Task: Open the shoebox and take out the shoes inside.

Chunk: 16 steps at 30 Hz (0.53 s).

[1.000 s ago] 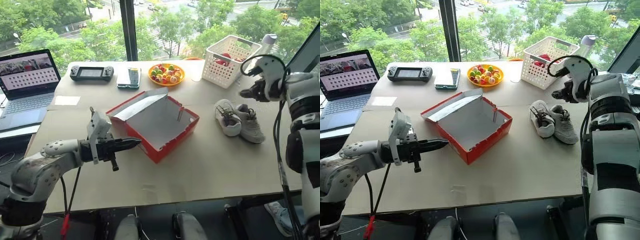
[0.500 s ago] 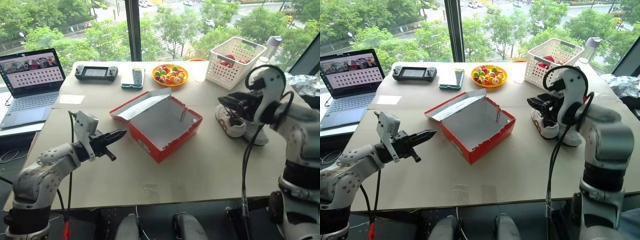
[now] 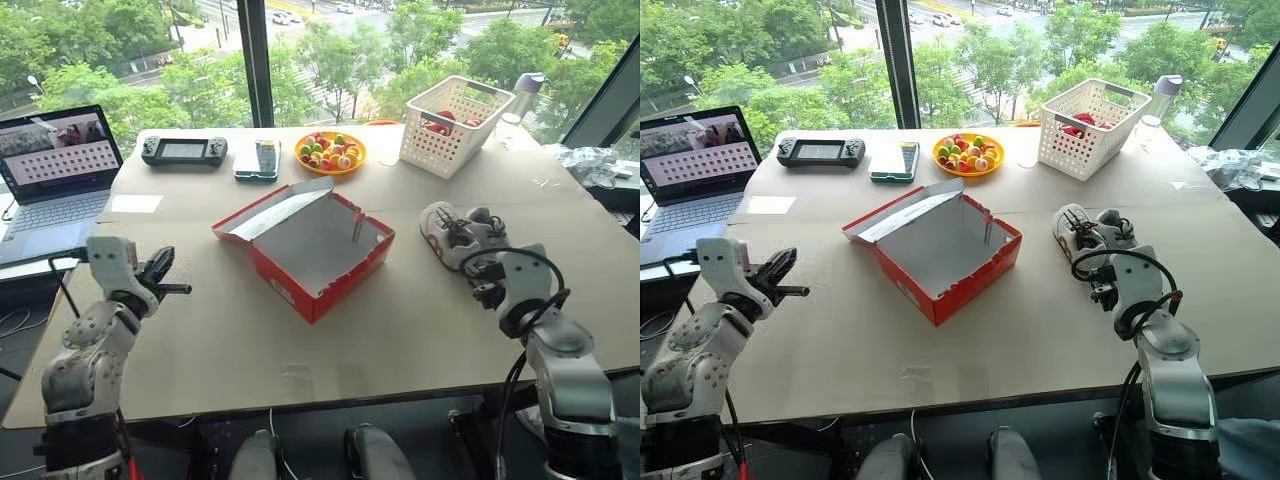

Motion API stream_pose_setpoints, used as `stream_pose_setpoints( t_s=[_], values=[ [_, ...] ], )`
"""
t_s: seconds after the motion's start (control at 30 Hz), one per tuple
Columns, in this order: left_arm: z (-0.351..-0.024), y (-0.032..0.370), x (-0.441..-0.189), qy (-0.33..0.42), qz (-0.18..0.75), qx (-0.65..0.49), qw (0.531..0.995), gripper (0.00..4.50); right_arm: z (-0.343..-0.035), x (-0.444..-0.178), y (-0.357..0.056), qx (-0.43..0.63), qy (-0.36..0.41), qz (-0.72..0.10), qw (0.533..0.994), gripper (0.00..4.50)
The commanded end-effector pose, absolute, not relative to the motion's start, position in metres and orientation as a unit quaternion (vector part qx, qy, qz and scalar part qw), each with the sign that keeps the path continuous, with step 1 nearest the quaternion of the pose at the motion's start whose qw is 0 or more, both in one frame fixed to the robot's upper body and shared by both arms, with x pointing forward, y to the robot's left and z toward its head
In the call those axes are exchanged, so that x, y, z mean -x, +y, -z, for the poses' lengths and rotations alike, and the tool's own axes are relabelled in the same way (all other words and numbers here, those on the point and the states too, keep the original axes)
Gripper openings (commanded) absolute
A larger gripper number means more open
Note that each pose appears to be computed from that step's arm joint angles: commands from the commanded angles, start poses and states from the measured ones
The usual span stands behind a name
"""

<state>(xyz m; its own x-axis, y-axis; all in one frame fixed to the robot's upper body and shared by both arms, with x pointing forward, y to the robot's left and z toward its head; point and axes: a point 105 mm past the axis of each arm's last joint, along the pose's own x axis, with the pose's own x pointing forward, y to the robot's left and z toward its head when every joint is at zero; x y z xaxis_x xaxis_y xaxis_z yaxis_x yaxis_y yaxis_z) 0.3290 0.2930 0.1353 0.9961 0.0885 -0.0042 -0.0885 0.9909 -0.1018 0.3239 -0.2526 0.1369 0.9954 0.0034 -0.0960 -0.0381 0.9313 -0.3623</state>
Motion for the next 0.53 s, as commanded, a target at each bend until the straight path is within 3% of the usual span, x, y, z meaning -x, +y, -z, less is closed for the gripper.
stream_pose_setpoints(
  t_s=[0.03, 0.23, 0.53],
  values=[
    [-0.140, 0.299, -0.326, -0.039, -0.099, 0.037, 0.994, 0.00, -0.146, -0.324, -0.253, 0.181, 0.011, 0.003, 0.983, 2.30],
    [-0.123, 0.292, -0.327, -0.032, -0.115, 0.042, 0.992, 0.00, -0.130, -0.324, -0.256, 0.154, 0.026, 0.011, 0.988, 2.30],
    [-0.122, 0.290, -0.329, -0.036, -0.112, 0.049, 0.992, 0.00, -0.119, -0.324, -0.253, 0.155, 0.036, 0.006, 0.987, 2.30]
  ],
)
